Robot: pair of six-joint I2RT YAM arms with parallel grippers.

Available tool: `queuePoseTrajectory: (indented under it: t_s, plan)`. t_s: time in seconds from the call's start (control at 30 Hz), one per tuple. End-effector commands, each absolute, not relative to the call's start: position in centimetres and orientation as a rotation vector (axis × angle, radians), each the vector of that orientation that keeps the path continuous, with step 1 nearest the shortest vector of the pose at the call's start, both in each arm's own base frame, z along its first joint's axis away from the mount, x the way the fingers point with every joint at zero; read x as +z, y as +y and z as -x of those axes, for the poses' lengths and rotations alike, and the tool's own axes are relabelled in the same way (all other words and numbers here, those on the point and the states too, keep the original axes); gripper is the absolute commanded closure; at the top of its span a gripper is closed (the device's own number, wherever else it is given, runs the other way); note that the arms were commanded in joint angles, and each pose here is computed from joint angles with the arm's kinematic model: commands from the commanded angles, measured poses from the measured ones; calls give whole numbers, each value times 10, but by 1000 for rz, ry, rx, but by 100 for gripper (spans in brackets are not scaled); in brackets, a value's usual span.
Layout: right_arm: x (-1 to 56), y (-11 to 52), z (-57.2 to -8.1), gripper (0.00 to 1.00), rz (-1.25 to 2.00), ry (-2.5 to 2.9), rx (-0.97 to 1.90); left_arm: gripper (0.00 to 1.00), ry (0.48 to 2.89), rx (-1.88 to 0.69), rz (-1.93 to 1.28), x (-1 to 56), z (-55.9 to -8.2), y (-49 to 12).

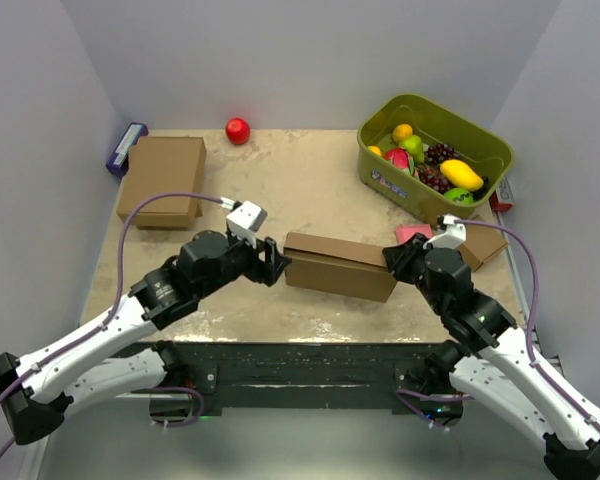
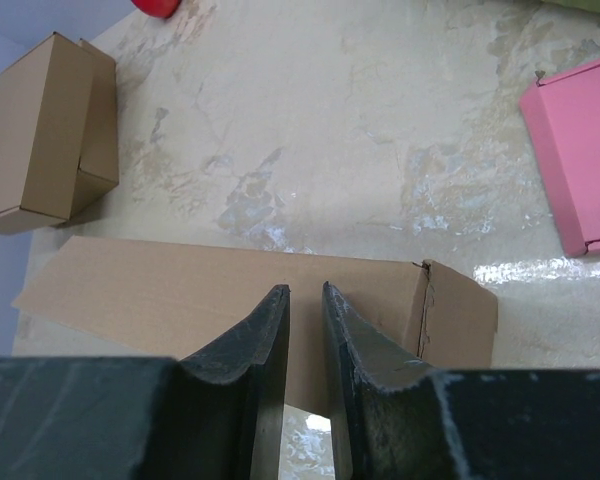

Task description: Fold the paper box

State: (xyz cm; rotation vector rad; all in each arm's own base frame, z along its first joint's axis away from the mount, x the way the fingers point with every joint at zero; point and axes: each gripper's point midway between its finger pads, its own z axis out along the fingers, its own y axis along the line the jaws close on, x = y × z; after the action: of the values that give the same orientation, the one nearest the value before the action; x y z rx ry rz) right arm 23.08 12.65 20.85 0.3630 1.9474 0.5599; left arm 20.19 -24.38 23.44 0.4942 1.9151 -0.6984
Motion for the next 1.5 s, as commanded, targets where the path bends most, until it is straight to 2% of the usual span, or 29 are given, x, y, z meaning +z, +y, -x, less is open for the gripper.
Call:
queuePoseTrajectory:
  t_s: [0.0, 0.4, 0.63, 0.87, 1.0, 1.03, 1.13, 1.27, 1.47]
  plan:
    - [168, 117, -220, 75, -347, 2078, 451, 29, 1862, -760, -373, 273, -229, -242]
    - [171, 114, -216, 73, -340, 2071, 455, 32, 1898, -732, -302, 234, -271, -253]
    - [172, 112, -215, 73, -338, 2069, 448, 39, 1991, -678, -268, 183, -264, -237]
    - [172, 113, -214, 71, -331, 2073, 449, 45, 2026, -726, -248, 156, -253, -235]
    - [185, 116, -214, 60, -279, 2065, 465, 48, 2060, -764, -257, 129, -242, -236]
    - [198, 115, -216, 50, -272, 2046, 461, 48, 2064, -767, -260, 127, -242, -236]
    - [223, 108, -220, 38, -234, 2038, 383, 52, 2061, -767, -271, 126, -243, -238]
    - [234, 95, -230, 27, -188, 2058, 236, 57, 2048, -767, -277, 129, -247, -240]
    - [216, 88, -233, 34, -195, 2128, 288, 62, 2040, -775, -283, 129, -250, -242]
